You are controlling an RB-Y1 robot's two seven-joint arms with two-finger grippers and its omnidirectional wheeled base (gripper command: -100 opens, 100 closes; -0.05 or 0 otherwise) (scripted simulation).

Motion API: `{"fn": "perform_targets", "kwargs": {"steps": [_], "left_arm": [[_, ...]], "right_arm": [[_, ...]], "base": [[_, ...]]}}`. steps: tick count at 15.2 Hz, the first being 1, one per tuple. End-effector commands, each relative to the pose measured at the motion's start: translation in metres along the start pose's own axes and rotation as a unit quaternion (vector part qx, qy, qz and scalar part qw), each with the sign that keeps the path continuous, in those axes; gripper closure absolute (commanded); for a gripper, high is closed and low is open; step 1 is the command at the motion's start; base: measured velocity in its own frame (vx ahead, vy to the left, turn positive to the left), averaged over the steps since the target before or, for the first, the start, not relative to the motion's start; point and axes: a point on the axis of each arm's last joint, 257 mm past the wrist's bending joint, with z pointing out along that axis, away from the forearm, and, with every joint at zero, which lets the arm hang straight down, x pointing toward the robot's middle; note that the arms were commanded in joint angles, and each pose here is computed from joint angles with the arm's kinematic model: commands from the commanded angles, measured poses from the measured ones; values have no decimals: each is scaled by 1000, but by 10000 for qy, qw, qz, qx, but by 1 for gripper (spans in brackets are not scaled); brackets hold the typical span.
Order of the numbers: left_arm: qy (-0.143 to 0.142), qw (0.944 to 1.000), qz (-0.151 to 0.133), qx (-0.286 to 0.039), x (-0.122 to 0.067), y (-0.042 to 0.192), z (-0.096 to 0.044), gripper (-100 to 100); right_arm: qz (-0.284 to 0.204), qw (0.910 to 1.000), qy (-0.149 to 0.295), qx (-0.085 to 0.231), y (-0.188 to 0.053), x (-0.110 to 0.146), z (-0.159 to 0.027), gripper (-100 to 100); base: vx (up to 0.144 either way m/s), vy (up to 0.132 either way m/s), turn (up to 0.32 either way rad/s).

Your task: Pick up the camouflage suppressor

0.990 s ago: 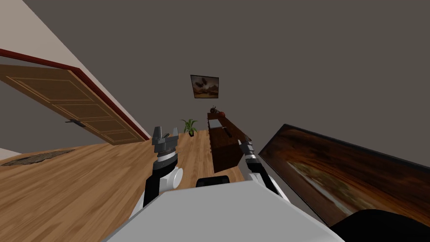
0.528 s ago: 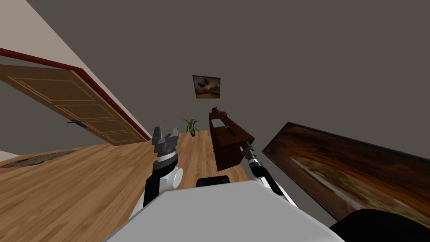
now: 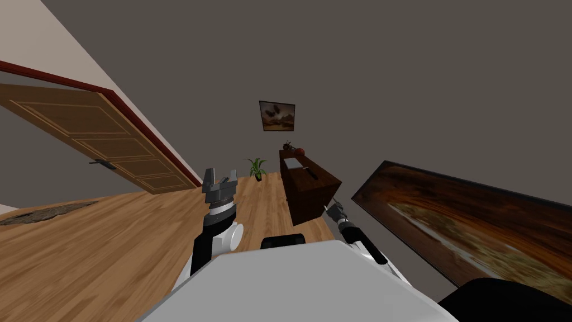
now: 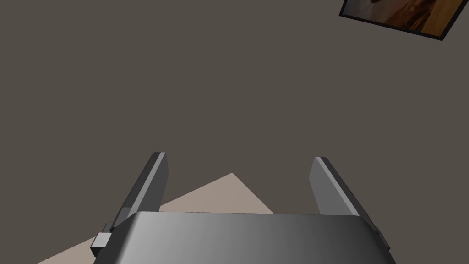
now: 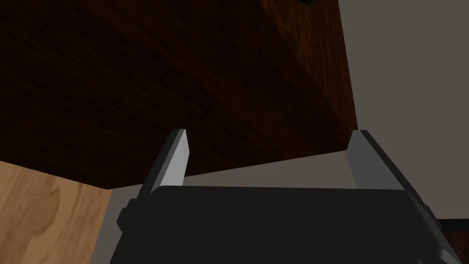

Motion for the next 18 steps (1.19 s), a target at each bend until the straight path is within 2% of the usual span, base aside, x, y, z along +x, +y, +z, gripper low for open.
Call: {"fn": "perform_targets", "kwargs": {"steps": [1,2,5,6,8,9,11,12,14,15,18], "left_arm": [[0,10000,0,0,0,0,0,0],[0,10000,0,0,0,0,0,0],[0,10000,0,0,0,0,0,0],[0,10000,1,0,0,0,0,0],[0,10000,1,0,0,0,0,0],[0,10000,1,0,0,0,0,0],[0,10000,0,0,0,0,0,0],[0,10000,1,0,0,0,0,0],[0,10000,1,0,0,0,0,0],[0,10000,1,0,0,0,0,0],[0,10000,1,0,0,0,0,0]], "right_arm": [[95,9997,-140,172,-7,-12,-2,-100],[260,9982,-380,379,-12,-39,-6,-100],[287,9972,-463,516,-19,-43,-7,-100],[461,9937,-723,717,-22,-71,-12,-100],[471,9922,-797,836,-28,-74,-13,-100],[624,9869,-1080,1024,-31,-102,-20,-100],[646,9849,-1139,1131,-35,-105,-22,-100],[782,9785,-1412,1284,-33,-132,-28,-100],[816,9756,-1485,1398,-39,-135,-31,-100],[952,9689,-1735,1486,-32,-159,-37,-100],[980,9645,-1830,1635,-40,-163,-41,-100]], "base": [[-19,102,-19],[-17,131,-20],[-6,87,-16],[-12,75,-10],[-9,90,-21],[16,117,-18],[11,105,-23],[7,89,-15],[8,90,-18],[18,99,-14],[18,76,-14]]}}
